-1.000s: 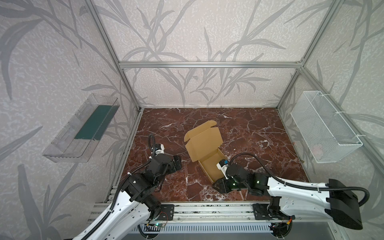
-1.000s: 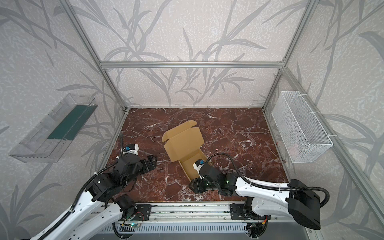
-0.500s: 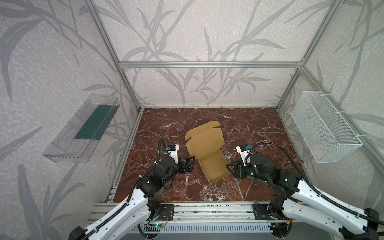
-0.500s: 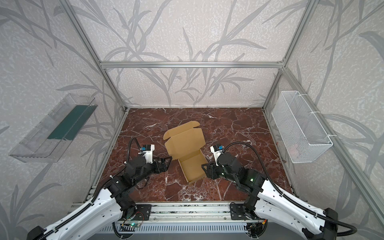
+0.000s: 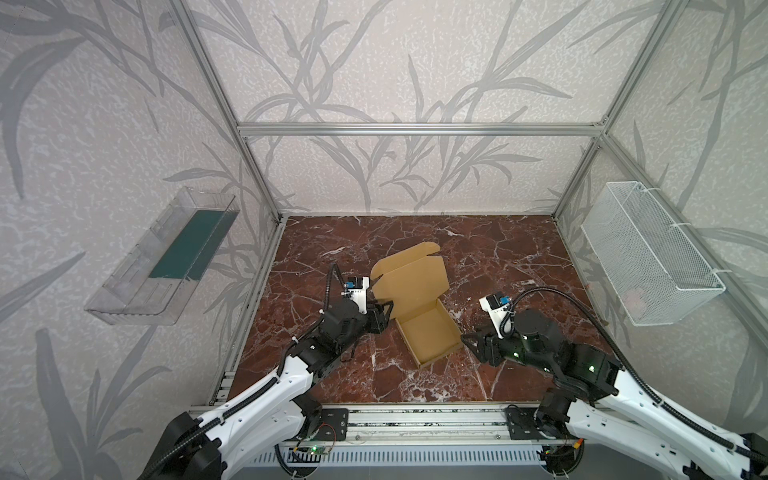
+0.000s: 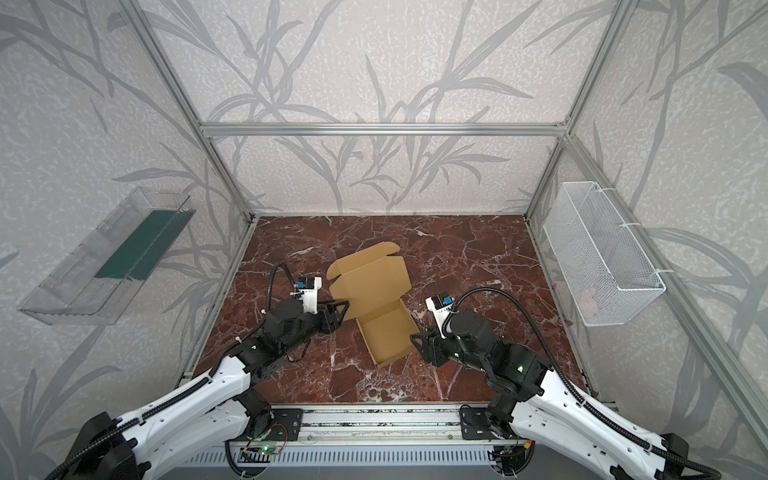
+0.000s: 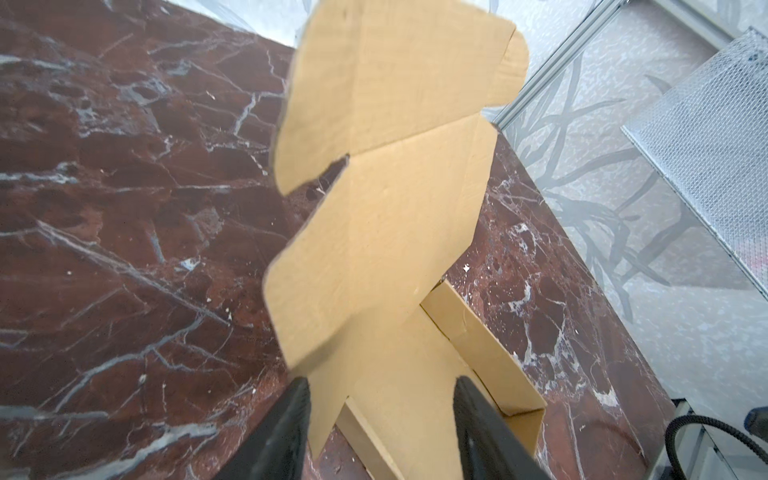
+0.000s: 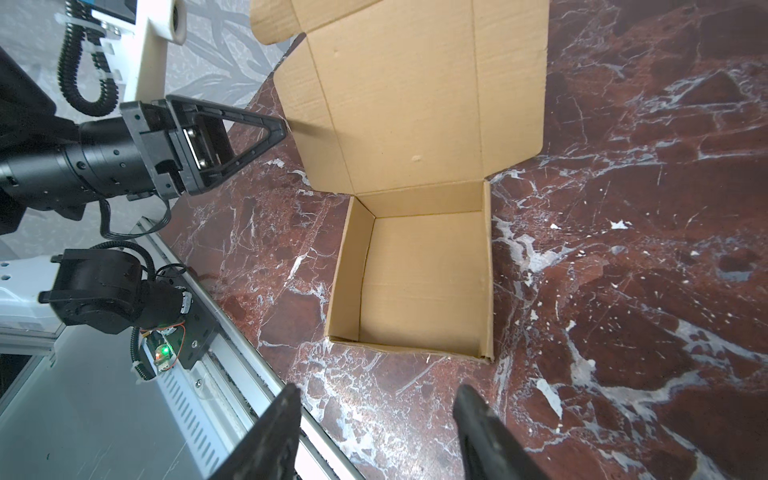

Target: Fold the paper box

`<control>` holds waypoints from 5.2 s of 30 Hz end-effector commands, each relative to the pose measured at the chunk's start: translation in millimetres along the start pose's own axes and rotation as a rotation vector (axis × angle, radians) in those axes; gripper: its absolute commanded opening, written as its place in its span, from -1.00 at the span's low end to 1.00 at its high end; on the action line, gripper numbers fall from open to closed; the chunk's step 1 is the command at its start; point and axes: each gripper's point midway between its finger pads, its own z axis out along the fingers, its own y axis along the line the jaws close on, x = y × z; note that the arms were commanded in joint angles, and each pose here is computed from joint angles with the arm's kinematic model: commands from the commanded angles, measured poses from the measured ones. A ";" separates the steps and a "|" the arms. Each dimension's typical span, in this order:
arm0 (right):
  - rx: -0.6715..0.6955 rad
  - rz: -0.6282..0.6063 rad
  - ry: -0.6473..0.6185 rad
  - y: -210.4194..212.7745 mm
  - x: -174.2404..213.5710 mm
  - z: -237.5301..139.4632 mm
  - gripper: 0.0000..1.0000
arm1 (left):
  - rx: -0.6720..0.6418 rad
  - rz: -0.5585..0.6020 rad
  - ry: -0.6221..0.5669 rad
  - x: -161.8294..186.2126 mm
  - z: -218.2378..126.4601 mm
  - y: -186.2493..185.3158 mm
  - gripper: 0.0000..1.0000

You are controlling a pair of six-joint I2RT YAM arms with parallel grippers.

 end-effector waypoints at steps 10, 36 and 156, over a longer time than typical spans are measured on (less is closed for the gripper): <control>-0.038 -0.026 0.004 4.5 3.8 -4.2 0.19 | -0.033 0.009 -0.028 -5.8 -6.3 10.6 0.33; -0.061 -0.041 -0.006 9.2 0.3 -3.0 0.19 | -0.020 -0.017 -0.003 4.2 26.3 22.3 -0.39; -0.862 0.049 -0.306 54.5 -56.5 4.7 0.28 | 1.069 0.021 0.426 -13.5 -179.0 -167.5 -1.00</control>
